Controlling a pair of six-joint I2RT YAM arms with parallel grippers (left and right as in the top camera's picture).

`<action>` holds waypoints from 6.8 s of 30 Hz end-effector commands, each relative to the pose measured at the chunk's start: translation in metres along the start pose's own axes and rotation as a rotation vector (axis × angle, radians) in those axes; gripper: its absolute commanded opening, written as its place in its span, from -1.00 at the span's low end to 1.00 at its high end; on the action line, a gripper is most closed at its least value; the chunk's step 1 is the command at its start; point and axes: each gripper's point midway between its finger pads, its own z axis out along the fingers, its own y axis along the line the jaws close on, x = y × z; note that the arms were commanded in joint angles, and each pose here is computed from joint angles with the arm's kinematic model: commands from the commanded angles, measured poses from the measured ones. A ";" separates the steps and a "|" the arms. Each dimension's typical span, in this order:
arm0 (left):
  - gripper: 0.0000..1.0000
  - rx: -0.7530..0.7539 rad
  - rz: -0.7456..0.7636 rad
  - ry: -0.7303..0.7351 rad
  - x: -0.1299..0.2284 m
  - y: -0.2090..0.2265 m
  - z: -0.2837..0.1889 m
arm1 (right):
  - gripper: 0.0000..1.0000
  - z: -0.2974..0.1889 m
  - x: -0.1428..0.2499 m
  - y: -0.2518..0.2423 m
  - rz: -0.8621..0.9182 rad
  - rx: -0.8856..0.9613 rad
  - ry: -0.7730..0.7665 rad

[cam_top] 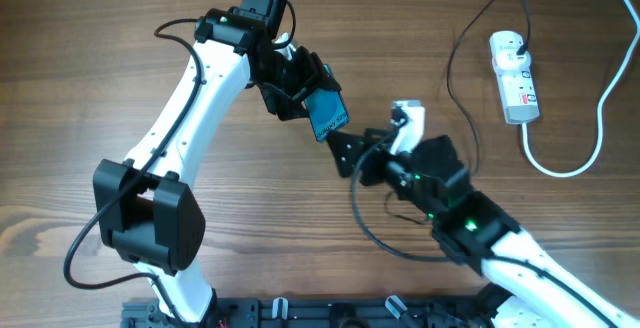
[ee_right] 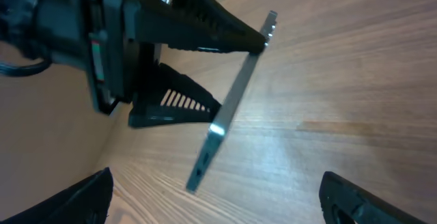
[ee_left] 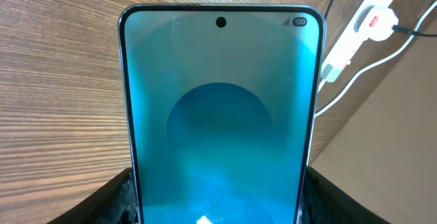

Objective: Plug charger to phone and switch on socket
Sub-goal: 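Grasp the phone's lower end with the right gripper beside the left, then release the left gripper and hold the phone with the right gripper, then grasp the phone's top with the left gripper and release the right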

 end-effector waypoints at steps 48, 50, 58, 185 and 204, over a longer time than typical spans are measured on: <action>0.09 -0.041 0.029 -0.058 -0.001 -0.006 0.004 | -0.37 0.071 -0.013 -0.014 0.352 0.028 -0.158; 0.10 -0.041 0.029 -0.058 -0.001 -0.006 0.004 | -0.37 0.071 -0.013 -0.014 0.354 0.027 -0.158; 0.09 -0.055 0.046 -0.059 0.003 -0.008 0.008 | -0.42 0.071 -0.012 -0.013 0.377 0.022 -0.152; -0.71 0.390 -0.200 -0.022 -0.012 -0.050 -0.004 | -0.91 0.062 -0.038 -0.018 1.295 -0.269 0.257; -0.92 0.399 -0.220 -0.104 -0.043 -0.033 -0.021 | -0.45 0.066 0.000 -0.031 1.367 -0.117 0.352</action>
